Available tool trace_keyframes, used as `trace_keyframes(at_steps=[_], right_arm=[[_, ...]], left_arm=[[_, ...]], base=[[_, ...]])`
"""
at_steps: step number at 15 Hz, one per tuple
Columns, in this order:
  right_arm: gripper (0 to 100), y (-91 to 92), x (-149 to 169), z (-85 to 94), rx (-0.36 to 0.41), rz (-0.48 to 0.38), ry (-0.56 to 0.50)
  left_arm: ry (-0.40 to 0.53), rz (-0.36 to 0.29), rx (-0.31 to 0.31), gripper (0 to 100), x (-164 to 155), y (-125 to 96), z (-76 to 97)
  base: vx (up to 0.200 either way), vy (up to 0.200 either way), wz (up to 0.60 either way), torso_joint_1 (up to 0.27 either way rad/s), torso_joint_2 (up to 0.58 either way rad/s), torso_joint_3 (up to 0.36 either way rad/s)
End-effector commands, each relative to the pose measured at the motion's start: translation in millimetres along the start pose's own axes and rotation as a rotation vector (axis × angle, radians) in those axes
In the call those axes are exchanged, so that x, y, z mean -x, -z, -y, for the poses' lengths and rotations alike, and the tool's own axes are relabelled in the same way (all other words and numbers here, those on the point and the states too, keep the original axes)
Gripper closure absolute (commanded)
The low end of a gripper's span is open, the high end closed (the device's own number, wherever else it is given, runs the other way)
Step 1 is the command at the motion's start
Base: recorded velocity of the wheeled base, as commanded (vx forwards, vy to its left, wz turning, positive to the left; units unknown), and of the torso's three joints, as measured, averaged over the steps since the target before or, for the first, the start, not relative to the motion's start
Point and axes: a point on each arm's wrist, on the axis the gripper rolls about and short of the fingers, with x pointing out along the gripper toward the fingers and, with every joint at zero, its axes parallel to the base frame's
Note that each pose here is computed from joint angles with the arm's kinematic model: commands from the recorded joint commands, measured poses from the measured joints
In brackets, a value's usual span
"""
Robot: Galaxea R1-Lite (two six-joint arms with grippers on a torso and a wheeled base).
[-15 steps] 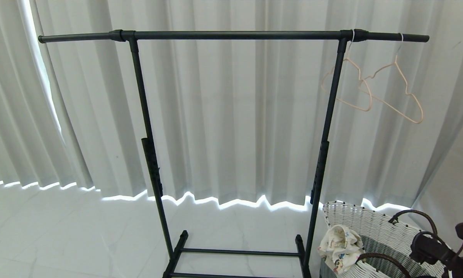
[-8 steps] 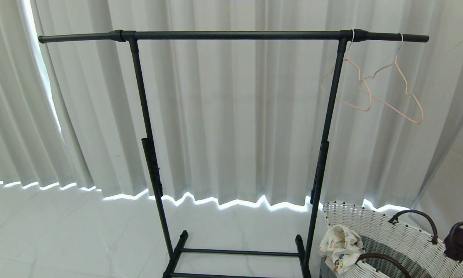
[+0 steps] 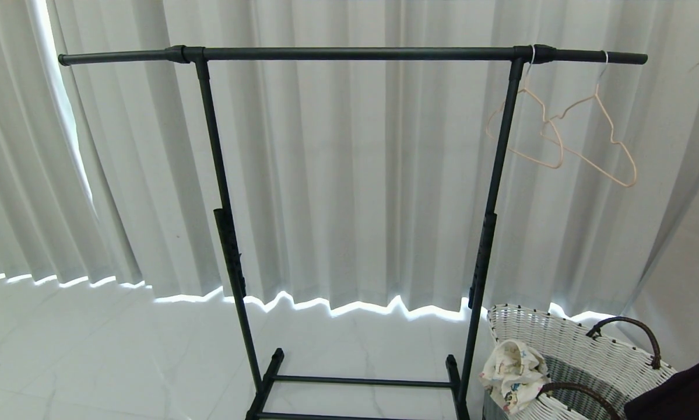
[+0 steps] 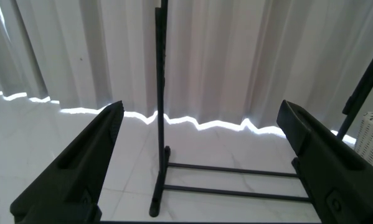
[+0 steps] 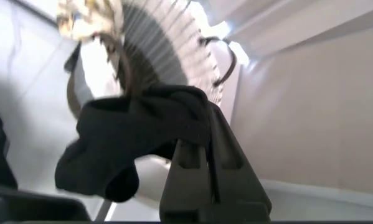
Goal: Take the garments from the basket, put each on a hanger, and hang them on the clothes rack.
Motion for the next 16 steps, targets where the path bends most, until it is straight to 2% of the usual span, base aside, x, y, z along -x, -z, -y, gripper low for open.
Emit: trace_keyframes(at_steps=[1, 5, 10, 16], right_arm=[[100, -5.7, 5, 2.5, 0.007, 0.035, 0.007], [100, -7.4, 2, 1.7, 0.018, 0.036, -0.009], [100, -19.5, -4, 4.1, 0.045, 0.048, -0.047], [100, -24.6, -9, 0.0, 0.074, 0.058, -0.093]], left_arm=[[0.001, -0.002, 0.0, 0, 0, 0, 0.0], [0.001, -0.002, 0.002, 0, 0, 0, 0.0], [0.001, -0.002, 0.0, 0, 0, 0, 0.0], [0.001, 0.0, 0.003, 0, 0, 0, 0.0]], base=[[-0.2, 0.0, 0.0, 0.007, 0.0, 0.002], [-0.2, 0.0, 0.0, 0.003, 0.0, 0.0], [0.0, 0.0, 0.0, 0.0, 0.0, 0.0], [0.0, 0.2, 0.0, 0.002, 0.0, 0.002]])
